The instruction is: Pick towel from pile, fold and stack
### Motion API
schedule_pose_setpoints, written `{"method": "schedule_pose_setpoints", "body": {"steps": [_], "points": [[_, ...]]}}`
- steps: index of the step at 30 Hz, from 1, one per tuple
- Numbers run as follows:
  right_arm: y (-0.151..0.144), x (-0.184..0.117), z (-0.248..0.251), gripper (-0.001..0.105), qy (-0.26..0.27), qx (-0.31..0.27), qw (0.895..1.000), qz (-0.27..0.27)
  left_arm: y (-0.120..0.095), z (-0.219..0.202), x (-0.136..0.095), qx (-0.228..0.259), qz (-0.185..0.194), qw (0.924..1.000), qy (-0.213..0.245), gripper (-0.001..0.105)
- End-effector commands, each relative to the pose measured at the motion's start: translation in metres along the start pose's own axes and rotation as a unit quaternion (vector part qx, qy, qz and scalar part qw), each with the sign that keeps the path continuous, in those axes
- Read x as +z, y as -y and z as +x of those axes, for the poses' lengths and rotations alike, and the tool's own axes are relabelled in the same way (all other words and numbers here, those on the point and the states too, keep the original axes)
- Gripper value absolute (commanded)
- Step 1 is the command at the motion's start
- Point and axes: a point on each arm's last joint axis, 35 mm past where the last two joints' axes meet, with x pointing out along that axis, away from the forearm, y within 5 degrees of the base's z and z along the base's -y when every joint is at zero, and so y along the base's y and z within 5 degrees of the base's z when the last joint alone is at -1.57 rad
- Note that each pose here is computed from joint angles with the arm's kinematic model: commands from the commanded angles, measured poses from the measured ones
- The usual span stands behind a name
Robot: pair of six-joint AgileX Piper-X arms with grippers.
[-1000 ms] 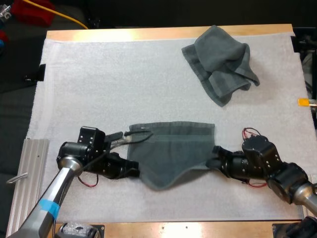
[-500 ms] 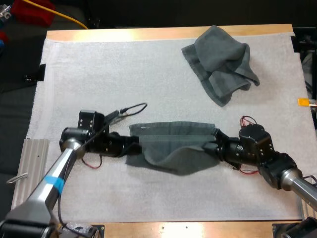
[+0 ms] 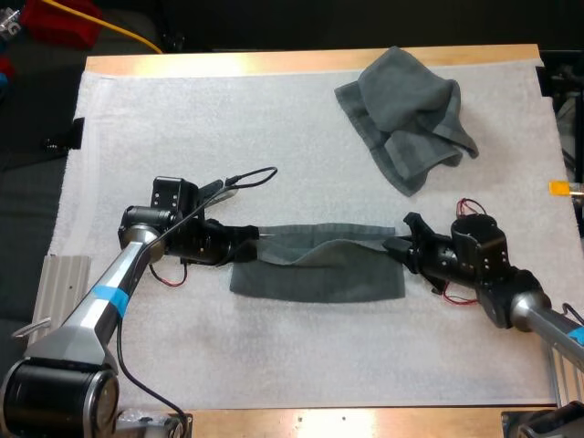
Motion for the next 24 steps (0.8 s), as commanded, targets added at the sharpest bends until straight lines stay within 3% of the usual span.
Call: {"method": "schedule_pose_setpoints", "body": {"steps": [1,5,7,10,12,13,15,16,18,20,24], "points": [[-0.004,0.004,0.0,0.0,0.008,0.01,1.0,-0.003,0.001,-0.001,0.002,0.006,0.0,1.0,0.006,0.0],[-0.001,0.004,0.001,0.0,0.018,0.0,1.0,-0.001,-0.002,0.003,0.003,0.017,-0.003,0.9998,0.007,0.001],[-0.001,0.005,0.001,0.0,0.022,-0.002,1.0,-0.001,-0.003,0.005,0.004,0.015,-0.006,0.9999,0.001,0.009],[-0.001,0.005,0.001,0.001,0.024,-0.003,1.0,-0.002,-0.004,0.007,0.004,0.004,-0.007,0.9999,-0.007,0.037],[-0.001,0.005,0.001,0.01,0.024,-0.002,1.0,-0.002,-0.003,0.007,0.005,-0.002,-0.004,1.0,-0.005,0.067],[-0.002,0.005,0.001,0.015,0.026,0.0,1.0,-0.003,-0.002,0.006,0.005,-0.006,-0.004,1.0,-0.007,0.072],[-0.005,0.006,0.001,0.035,0.029,0.016,0.999,-0.016,0.0,0.006,0.006,-0.017,0.001,0.9998,-0.01,0.068],[-0.007,0.007,0.001,0.041,0.03,0.023,0.999,-0.023,0.0,0.005,0.006,-0.023,0.004,0.9997,-0.012,0.066],[-0.014,0.01,0.0,0.065,0.042,0.055,0.996,-0.064,0.003,0.003,0.006,-0.038,0.011,0.9991,-0.015,0.063],[-0.02,0.012,-0.001,0.073,0.048,0.076,0.992,-0.089,0.005,0.0,0.004,-0.04,0.022,0.9989,-0.012,0.063],[-0.025,0.012,-0.006,0.072,0.055,0.088,0.987,-0.119,0.013,-0.015,-0.002,-0.032,0.062,0.9975,0.01,0.063]]}}
